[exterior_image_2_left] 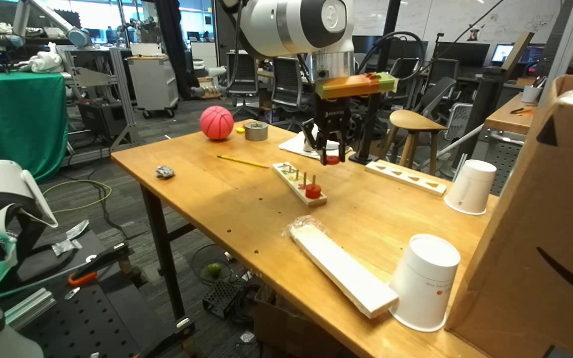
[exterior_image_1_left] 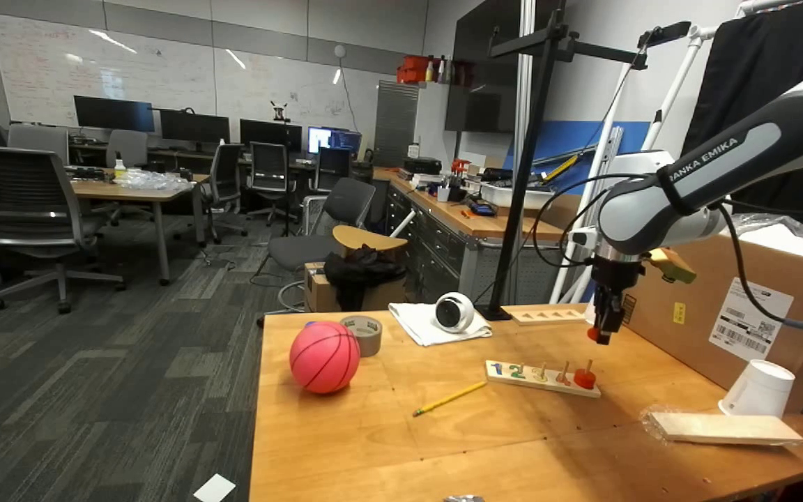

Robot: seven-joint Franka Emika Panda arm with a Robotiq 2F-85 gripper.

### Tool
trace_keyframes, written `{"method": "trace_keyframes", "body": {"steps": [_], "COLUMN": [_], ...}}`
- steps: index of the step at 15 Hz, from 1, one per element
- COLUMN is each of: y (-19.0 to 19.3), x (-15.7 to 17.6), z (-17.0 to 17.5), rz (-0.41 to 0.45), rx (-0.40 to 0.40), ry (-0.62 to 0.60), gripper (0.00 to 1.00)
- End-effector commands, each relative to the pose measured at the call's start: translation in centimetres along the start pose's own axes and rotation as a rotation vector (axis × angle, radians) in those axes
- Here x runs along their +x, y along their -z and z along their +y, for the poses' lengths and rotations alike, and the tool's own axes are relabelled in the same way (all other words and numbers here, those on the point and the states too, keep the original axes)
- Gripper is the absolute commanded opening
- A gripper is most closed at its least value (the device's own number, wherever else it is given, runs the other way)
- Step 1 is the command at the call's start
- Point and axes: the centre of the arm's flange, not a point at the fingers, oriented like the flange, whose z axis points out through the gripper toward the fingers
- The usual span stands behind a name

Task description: Place the right and left stacks of orange round blocks in the first right position on the wooden board, respectively.

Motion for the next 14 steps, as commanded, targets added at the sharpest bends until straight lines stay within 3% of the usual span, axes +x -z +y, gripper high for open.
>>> {"method": "trace_keyframes", "body": {"steps": [1, 7, 14], "y": [1.2, 0.0, -0.8], "x": [-1.1, -0.7, 1.1], "z": [-2.5, -4.1, -3.7], "rz": [0.005, 0.0, -0.006], "rx": [-0.023, 0.004, 0.017], "ry": [-0.015, -0.008, 0.008], "gripper": [0.17, 0.17, 0.17]}}
